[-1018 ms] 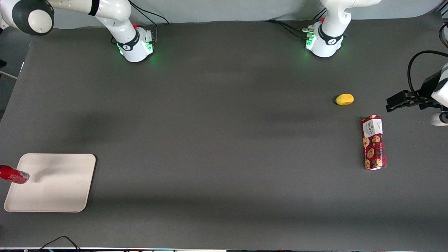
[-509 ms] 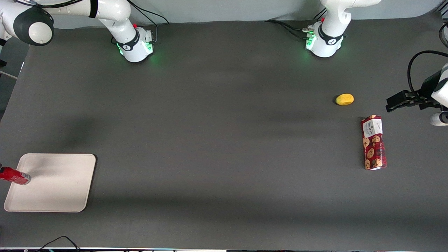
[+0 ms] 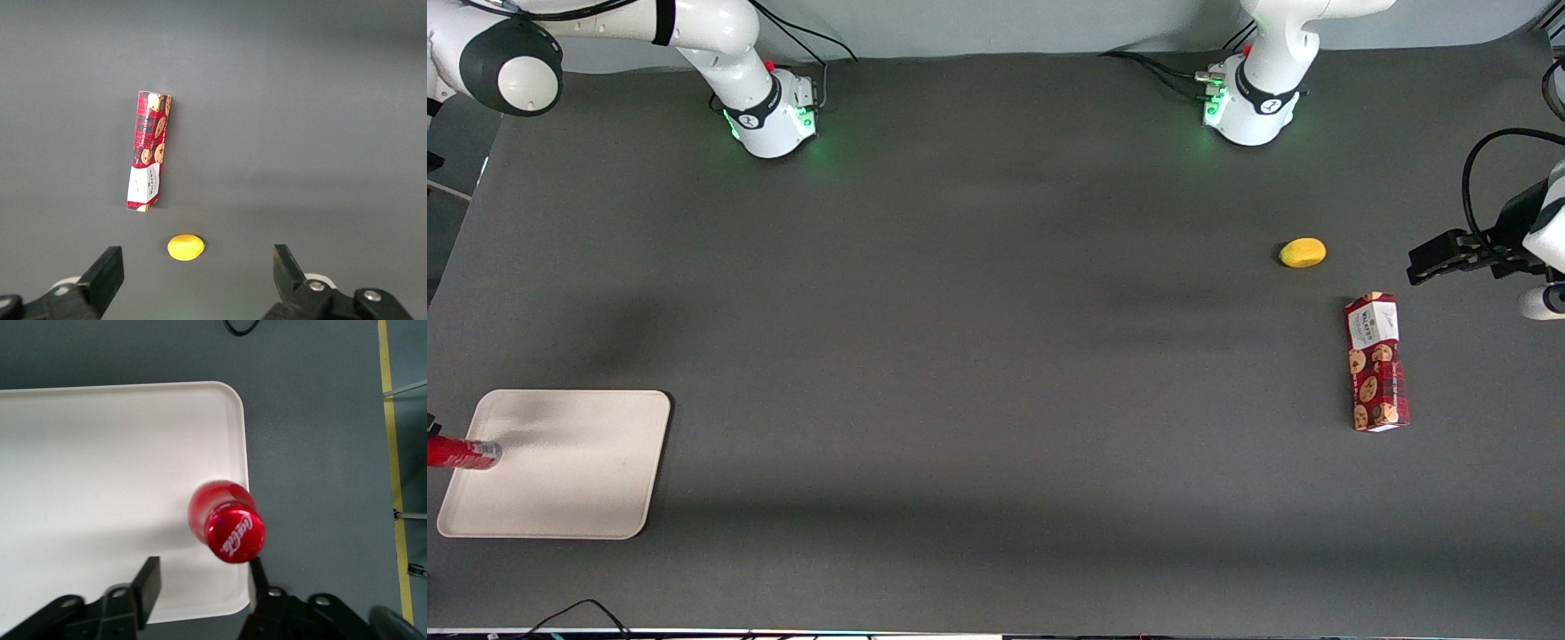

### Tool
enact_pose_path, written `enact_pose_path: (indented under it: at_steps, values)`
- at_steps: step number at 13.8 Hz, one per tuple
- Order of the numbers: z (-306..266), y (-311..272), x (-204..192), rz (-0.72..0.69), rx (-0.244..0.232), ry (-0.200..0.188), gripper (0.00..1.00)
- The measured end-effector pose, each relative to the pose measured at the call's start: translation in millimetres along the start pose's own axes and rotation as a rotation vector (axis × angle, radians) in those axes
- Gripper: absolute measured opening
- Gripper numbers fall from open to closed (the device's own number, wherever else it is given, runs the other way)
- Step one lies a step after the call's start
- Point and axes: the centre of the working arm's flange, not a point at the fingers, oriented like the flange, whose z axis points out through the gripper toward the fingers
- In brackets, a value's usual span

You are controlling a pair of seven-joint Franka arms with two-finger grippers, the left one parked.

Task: Place coke bottle on tray
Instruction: 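Lower the bottle onto the tray and open the right gripper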

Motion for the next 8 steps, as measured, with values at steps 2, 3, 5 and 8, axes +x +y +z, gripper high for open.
enact_pose_path:
  at_steps: [2, 3, 5, 8]
  values:
    - [-5.2, 0.6, 2.6, -0.001, -0.004, 0.01, 0.87]
    - [-9.8, 0.7, 4.9, -0.002, -0.008, 0.019, 0.98]
    - [-30.5, -1.2, 11.3, -0.007, -0.02, 0.048, 1.0]
    - [-95.1, -29.1, 22.7, -0.044, -0.032, 0.105, 1.0]
